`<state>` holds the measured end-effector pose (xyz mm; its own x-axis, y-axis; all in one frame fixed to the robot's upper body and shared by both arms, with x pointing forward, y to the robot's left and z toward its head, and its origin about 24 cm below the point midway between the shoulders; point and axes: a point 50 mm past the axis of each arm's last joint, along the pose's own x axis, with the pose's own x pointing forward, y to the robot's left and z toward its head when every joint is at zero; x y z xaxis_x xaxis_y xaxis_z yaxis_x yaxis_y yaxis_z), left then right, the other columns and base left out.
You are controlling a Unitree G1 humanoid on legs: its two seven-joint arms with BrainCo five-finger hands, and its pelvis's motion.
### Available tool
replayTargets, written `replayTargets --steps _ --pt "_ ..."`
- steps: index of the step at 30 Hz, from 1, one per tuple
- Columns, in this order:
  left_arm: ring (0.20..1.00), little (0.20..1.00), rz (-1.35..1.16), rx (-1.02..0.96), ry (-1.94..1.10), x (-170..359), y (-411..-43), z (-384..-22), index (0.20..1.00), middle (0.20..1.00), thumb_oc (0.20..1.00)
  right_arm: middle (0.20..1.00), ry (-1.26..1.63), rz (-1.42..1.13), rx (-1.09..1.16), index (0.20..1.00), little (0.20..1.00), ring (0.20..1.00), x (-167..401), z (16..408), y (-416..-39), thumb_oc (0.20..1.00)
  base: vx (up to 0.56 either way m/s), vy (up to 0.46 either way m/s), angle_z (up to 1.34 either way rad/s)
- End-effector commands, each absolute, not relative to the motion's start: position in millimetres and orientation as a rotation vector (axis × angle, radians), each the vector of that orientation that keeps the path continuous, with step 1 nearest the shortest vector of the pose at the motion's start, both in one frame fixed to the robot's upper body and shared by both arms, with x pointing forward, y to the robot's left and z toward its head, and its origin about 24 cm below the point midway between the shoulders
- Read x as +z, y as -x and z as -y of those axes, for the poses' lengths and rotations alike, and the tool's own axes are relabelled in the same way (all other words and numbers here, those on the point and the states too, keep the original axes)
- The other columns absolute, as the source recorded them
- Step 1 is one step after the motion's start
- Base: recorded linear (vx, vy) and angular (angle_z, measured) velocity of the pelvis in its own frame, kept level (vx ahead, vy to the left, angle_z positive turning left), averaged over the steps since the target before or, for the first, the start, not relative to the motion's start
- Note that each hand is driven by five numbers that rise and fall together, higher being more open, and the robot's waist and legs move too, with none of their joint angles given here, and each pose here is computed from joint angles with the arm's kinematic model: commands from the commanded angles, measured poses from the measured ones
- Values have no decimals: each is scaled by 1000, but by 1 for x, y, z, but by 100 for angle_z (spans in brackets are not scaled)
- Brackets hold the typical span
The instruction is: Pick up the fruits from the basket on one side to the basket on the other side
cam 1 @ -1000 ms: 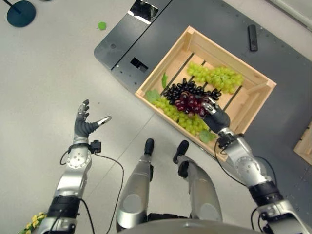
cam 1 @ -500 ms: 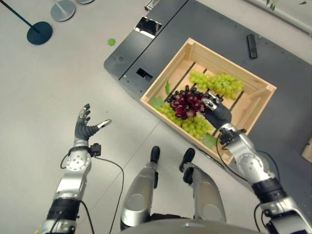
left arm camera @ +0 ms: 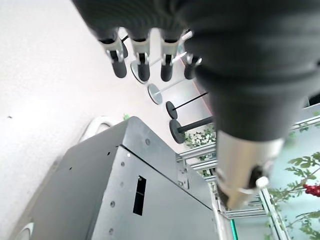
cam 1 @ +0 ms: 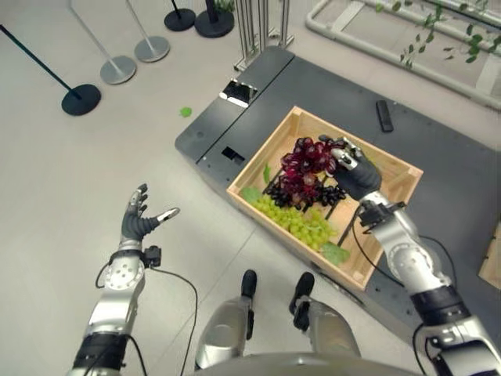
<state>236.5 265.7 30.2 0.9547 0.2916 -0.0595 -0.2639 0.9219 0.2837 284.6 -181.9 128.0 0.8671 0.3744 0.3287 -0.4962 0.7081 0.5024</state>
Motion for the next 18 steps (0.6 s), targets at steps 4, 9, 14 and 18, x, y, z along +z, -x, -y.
replayTargets --steps 4,9,14,18 --pt "1000 1000 -49 268 -373 43 -229 -283 1000 1000 1000 200 -621 425 554 200 200 200 167 177 -278 200 78 -3 -2" --pt "1000 1000 -70 210 -363 39 -224 -278 1000 1000 1000 200 -617 407 533 200 200 200 163 181 -277 200 66 1 -1" --pt "1000 1000 -69 111 -308 41 -218 -272 1000 1000 1000 200 -602 370 523 200 200 200 155 185 -275 200 56 3 -1" --pt "1000 1000 -51 40 -263 47 -215 -269 1000 1000 1000 200 -595 335 533 200 200 200 147 183 -274 200 65 13 -3"
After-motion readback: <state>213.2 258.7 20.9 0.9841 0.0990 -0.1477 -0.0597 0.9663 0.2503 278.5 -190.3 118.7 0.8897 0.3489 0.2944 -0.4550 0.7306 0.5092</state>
